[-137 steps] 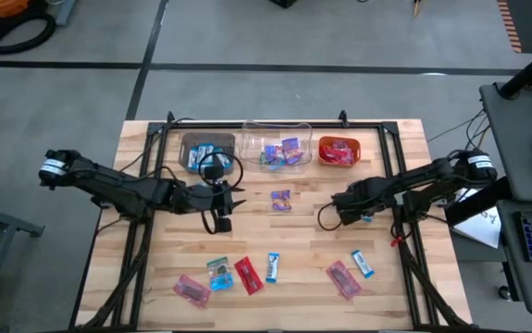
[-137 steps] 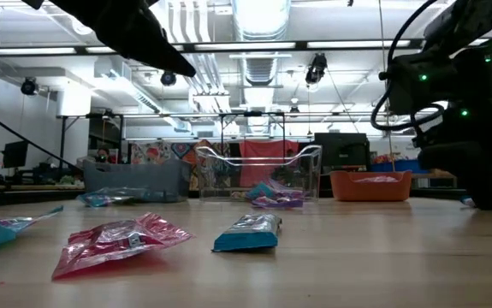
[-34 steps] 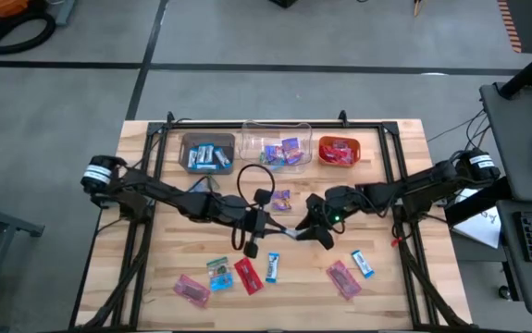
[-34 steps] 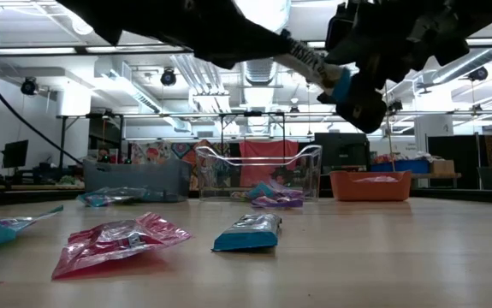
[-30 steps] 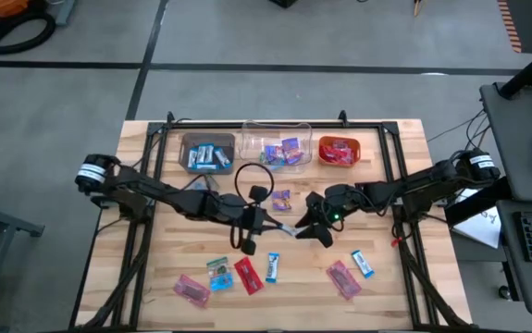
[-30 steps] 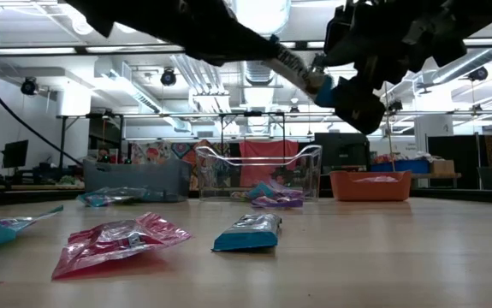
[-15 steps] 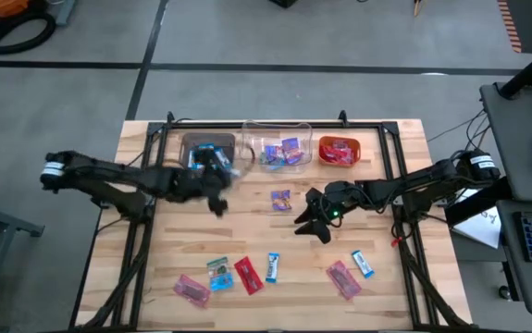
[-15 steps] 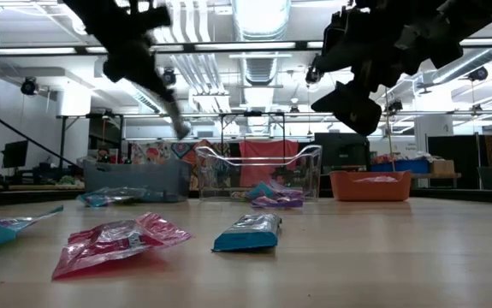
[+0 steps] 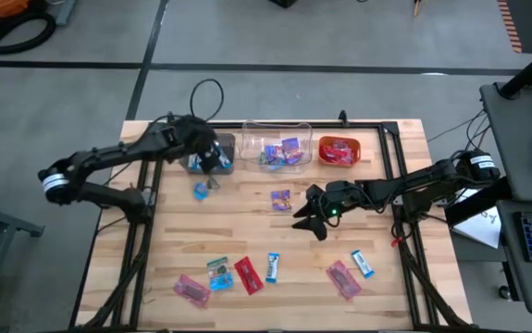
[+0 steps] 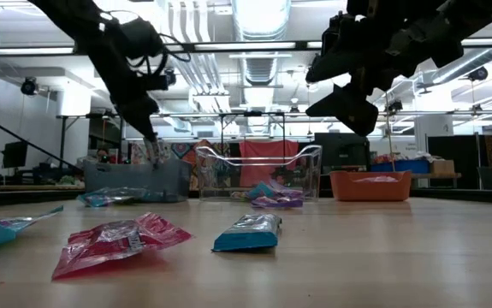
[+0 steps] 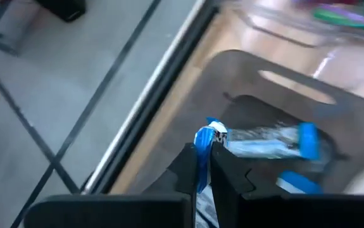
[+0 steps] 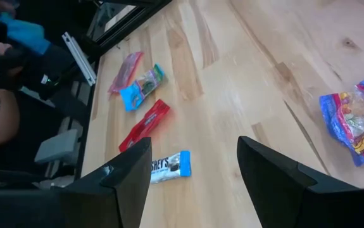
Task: Sort candy
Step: Put the white candy into the black bin
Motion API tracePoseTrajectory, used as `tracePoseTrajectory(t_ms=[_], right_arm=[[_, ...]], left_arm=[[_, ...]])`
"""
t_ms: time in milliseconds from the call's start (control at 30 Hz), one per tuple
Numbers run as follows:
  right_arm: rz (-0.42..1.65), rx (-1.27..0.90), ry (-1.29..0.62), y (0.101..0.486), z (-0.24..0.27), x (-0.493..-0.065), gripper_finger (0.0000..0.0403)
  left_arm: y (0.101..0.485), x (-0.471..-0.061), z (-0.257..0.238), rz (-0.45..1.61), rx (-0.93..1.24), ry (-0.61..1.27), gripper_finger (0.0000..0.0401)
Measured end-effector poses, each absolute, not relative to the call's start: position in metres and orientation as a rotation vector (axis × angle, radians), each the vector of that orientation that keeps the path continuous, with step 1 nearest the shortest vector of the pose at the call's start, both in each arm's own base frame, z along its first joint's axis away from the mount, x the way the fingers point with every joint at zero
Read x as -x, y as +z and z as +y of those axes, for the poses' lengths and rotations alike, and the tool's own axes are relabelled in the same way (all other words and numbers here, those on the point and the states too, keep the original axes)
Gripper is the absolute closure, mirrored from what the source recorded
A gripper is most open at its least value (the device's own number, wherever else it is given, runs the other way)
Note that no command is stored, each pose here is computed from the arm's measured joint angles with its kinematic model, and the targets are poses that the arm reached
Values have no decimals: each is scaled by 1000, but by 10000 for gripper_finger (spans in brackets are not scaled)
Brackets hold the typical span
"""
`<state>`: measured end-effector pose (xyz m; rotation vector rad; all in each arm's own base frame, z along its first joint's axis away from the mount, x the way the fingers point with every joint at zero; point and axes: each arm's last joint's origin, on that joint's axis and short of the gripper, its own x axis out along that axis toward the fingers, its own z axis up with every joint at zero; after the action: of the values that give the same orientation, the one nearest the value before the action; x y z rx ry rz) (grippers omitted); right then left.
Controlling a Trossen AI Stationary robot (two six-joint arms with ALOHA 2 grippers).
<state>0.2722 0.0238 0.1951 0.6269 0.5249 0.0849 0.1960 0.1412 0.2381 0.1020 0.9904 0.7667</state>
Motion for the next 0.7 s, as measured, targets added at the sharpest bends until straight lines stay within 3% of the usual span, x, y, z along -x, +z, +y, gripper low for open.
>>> tracePoseTrajectory(t_ms=[433, 700], right_arm=[[511, -613, -8, 194, 21, -272, 181], [504, -643, -196, 189, 16, -270, 181]], left_arm=[[224, -202, 153, 1037, -101, 771, 301], [235, -208, 135, 929, -31, 777, 283]])
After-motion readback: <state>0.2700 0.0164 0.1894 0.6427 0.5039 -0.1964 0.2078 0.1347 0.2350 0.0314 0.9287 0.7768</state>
